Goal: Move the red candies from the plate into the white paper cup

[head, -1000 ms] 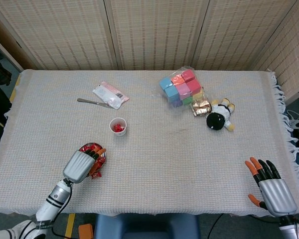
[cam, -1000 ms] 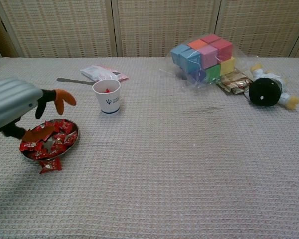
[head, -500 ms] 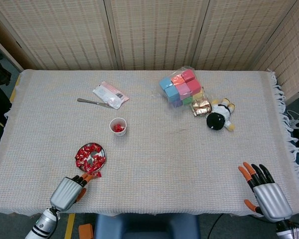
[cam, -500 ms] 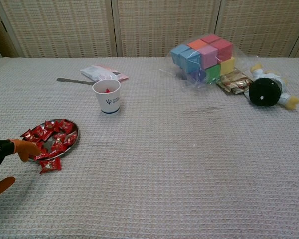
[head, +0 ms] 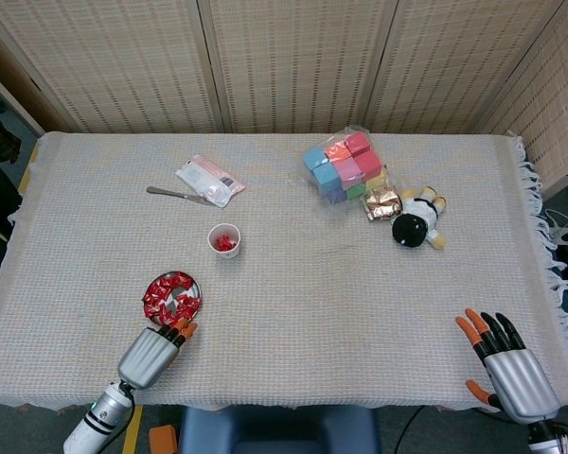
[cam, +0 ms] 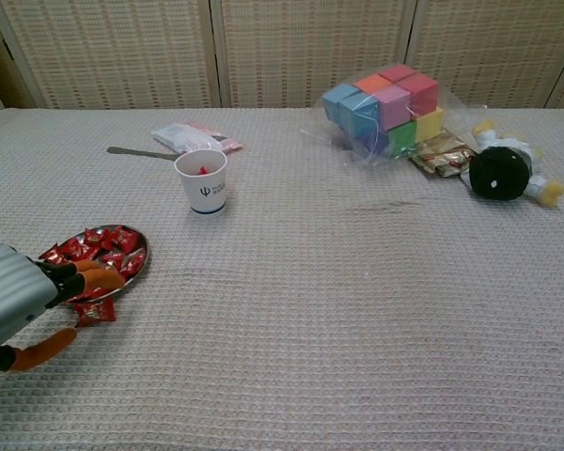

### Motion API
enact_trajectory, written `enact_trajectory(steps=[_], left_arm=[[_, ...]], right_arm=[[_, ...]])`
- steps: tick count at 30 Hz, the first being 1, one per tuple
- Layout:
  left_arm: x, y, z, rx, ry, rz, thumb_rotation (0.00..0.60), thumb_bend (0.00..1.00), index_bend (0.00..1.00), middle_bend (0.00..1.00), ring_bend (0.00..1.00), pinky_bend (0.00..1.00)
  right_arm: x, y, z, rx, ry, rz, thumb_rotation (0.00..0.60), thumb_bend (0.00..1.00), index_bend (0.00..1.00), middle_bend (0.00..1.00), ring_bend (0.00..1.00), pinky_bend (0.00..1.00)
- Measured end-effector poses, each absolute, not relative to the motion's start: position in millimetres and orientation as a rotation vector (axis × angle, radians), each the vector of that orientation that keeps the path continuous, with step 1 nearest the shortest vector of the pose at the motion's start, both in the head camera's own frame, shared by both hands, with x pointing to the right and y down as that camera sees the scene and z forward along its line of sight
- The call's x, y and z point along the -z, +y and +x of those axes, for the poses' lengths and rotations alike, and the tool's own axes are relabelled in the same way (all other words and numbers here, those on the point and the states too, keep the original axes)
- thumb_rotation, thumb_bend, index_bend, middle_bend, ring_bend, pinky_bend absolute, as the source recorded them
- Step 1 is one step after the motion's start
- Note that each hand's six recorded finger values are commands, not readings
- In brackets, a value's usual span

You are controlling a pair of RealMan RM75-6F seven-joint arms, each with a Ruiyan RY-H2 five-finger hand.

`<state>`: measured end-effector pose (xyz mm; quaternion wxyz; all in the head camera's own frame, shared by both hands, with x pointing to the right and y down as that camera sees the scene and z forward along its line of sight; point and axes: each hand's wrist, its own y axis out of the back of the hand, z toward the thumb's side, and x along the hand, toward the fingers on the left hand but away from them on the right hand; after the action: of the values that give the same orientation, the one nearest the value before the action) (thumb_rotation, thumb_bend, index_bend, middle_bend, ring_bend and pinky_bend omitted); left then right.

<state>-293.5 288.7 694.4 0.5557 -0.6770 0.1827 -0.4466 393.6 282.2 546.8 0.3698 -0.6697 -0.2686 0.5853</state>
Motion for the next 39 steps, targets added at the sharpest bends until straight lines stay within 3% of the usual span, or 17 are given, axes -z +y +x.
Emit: enact_trajectory(steps=[9,23,39], left_arm=[[-702.9,286.7,-287.3,1.039,0.385,-1.557,0.600,0.43,0.35,0.39,0.58,0.98],[-715.2,284.2,-289.3,1.059,0.375,-1.559,0.600,0.43,0.38,0.41,0.58,0.98],[-717.4,279.1,-294.4,1.079,0.398,-1.520,0.600,0.46,0.53,0.59,0.64,1.00]], right_arm=[[-547.0,281.5,394.4,-1.506,-0.694,-1.713,0.600,0.11,0.00,0.00,0.00,0.00],[-547.0,281.1,394.8,-1.509,-0.696,-1.710,0.600,0.11,0.00,0.00,0.00,0.00],[-546.1,280.4,395.6,-1.509,-0.704,-1.707,0.600,0.11,0.00,0.00,0.00,0.00]])
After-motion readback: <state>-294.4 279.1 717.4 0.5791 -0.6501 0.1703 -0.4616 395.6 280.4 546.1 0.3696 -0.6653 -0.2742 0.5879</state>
